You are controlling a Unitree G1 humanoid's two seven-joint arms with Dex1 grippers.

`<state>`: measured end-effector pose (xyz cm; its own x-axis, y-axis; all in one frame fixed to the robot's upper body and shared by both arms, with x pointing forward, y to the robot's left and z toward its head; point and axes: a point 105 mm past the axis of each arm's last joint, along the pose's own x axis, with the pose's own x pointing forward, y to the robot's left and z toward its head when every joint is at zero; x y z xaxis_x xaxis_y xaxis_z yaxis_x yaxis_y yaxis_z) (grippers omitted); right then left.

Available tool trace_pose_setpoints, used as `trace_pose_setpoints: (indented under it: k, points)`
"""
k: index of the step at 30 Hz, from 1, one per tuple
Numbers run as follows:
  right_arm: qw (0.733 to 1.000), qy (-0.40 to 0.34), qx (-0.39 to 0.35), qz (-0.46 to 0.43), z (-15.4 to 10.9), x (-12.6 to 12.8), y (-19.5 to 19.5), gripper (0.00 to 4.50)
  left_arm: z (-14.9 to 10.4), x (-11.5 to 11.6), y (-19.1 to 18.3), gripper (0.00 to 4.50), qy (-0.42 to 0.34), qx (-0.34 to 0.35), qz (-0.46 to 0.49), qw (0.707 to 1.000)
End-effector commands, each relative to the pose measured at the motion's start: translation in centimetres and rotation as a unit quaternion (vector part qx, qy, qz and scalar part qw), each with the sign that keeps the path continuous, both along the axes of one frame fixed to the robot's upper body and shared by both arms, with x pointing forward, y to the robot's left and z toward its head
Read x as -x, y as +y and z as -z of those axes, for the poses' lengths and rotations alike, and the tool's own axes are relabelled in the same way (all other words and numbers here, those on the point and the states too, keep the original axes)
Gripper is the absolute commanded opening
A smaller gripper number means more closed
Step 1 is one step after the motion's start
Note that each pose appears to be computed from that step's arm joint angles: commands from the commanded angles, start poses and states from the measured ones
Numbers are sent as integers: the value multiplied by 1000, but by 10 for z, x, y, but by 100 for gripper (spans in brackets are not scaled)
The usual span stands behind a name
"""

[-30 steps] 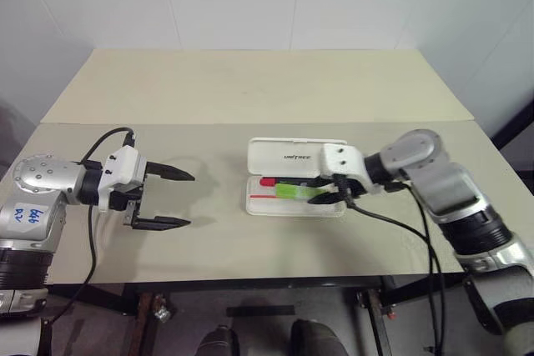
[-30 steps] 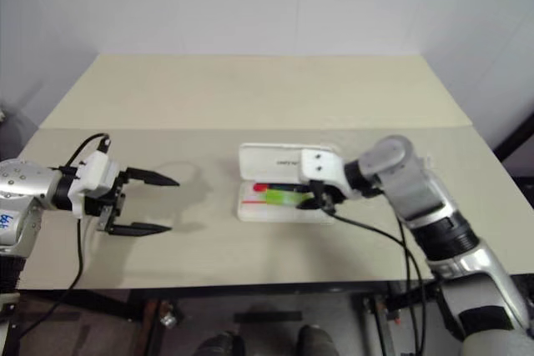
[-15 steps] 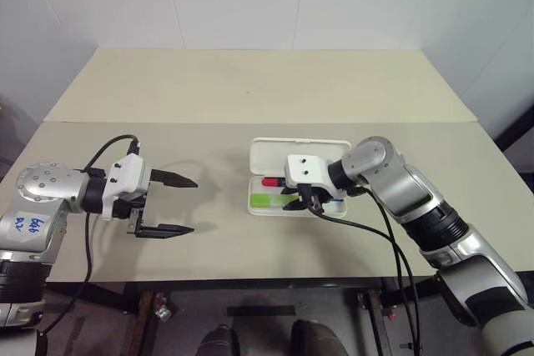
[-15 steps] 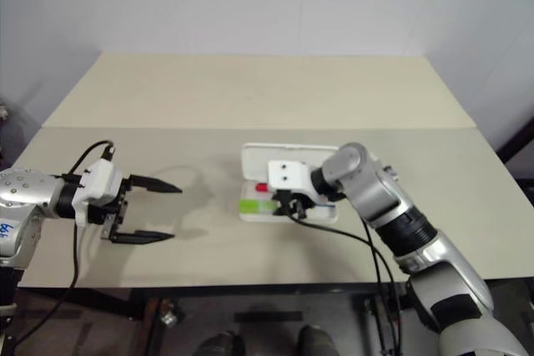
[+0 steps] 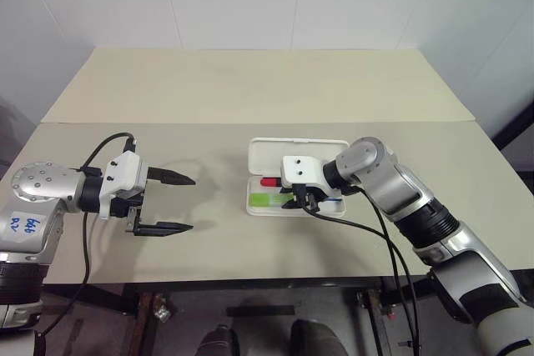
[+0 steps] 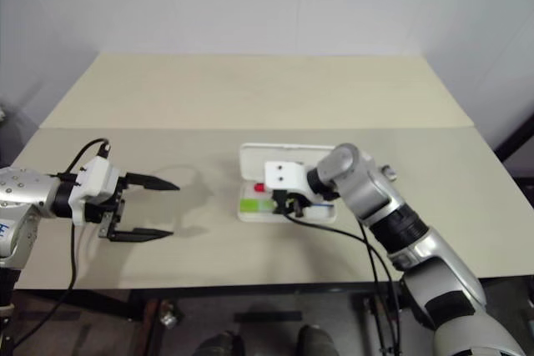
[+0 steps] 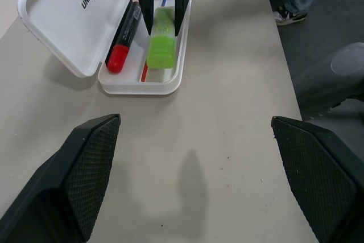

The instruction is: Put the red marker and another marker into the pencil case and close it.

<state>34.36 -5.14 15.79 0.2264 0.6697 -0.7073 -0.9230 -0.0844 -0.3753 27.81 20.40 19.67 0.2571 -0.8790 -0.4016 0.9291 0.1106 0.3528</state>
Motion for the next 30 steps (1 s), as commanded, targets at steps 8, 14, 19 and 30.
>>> trace_pose_setpoints:
  k: [8, 14, 19, 30]
  points:
    - [1000, -18, 12, -2, -8, -3, 1, 337, -13, 3, 0, 450, -28, -3, 2, 1000]
    - [1000, -25, -9, 0, -19, -5, 4, 448, -14, 2, -1, 450, -31, -2, 4, 1000]
    - [999, -22, -29, 2, -27, -5, 5, 448, -14, -1, -3, 450, -32, 0, 8, 999]
    - [996, 12, -69, 50, -38, 11, -33, 448, -17, -4, -17, 450, -34, 15, 35, 999]
